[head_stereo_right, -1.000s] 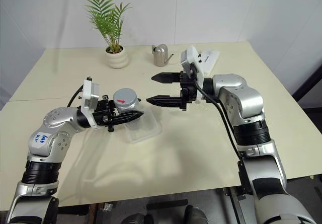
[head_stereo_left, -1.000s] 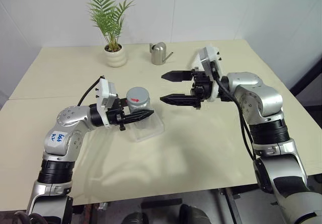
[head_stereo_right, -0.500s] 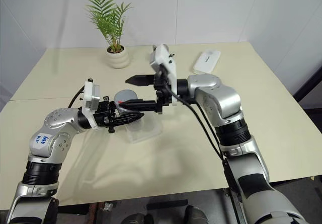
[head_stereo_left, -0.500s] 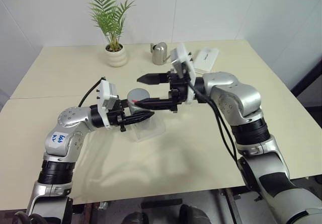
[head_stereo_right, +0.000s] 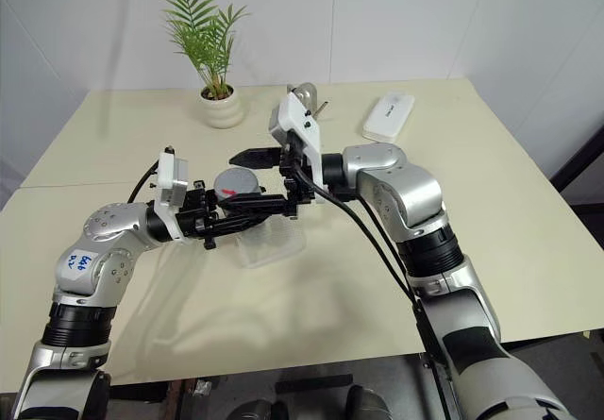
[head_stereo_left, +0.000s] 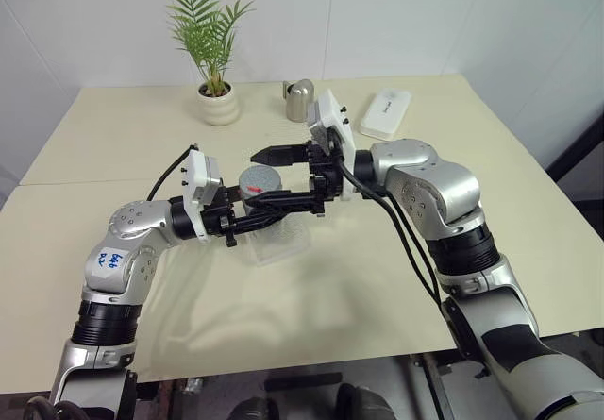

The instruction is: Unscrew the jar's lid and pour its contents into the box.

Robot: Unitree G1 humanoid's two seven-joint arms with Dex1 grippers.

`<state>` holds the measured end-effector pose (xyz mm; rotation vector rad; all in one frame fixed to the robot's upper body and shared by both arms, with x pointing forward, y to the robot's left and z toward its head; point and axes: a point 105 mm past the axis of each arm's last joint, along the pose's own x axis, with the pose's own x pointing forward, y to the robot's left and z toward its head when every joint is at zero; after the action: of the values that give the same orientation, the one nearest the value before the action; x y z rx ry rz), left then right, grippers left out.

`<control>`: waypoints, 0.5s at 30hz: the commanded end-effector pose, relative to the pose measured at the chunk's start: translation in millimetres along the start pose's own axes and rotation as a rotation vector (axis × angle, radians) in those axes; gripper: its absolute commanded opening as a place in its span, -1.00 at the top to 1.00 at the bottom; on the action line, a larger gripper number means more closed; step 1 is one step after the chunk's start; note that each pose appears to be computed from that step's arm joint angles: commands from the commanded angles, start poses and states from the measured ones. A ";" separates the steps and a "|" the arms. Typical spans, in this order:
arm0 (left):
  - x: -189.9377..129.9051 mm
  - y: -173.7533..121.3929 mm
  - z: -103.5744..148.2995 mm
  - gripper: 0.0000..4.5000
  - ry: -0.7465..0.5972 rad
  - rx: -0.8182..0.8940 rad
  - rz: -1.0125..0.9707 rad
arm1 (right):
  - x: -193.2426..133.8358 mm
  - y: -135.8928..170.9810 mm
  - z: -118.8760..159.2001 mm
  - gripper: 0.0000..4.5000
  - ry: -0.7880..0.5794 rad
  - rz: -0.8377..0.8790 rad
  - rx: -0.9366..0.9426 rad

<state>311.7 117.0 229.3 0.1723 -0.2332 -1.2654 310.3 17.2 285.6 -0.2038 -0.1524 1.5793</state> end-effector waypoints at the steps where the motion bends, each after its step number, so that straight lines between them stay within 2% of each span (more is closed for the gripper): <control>1: 1.2 -4.4 9.5 0.12 -0.023 0.044 -0.013 | -0.8 8.9 27.3 -0.25 -0.109 0.036 -0.044; 2: 1.0 -4.4 9.5 0.12 -0.023 0.044 -0.013 | -0.8 11.1 32.2 -0.14 -0.138 0.045 -0.033; 9: -0.7 -5.5 8.3 0.12 -0.018 0.037 -0.014 | -11.5 16.1 43.0 -0.14 -0.239 0.051 0.082; 12: -1.7 -6.3 8.0 0.12 -0.016 0.034 -0.011 | -27.7 4.2 43.5 -0.14 -0.266 -0.037 0.115; 15: -6.0 -5.7 8.1 0.12 -0.014 0.025 0.005 | -62.4 -18.3 21.8 -0.14 -0.200 -0.233 0.100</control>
<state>308.7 118.3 223.3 0.1657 -0.2133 -1.2628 314.0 -23.5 309.3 0.0601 -0.2039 1.4707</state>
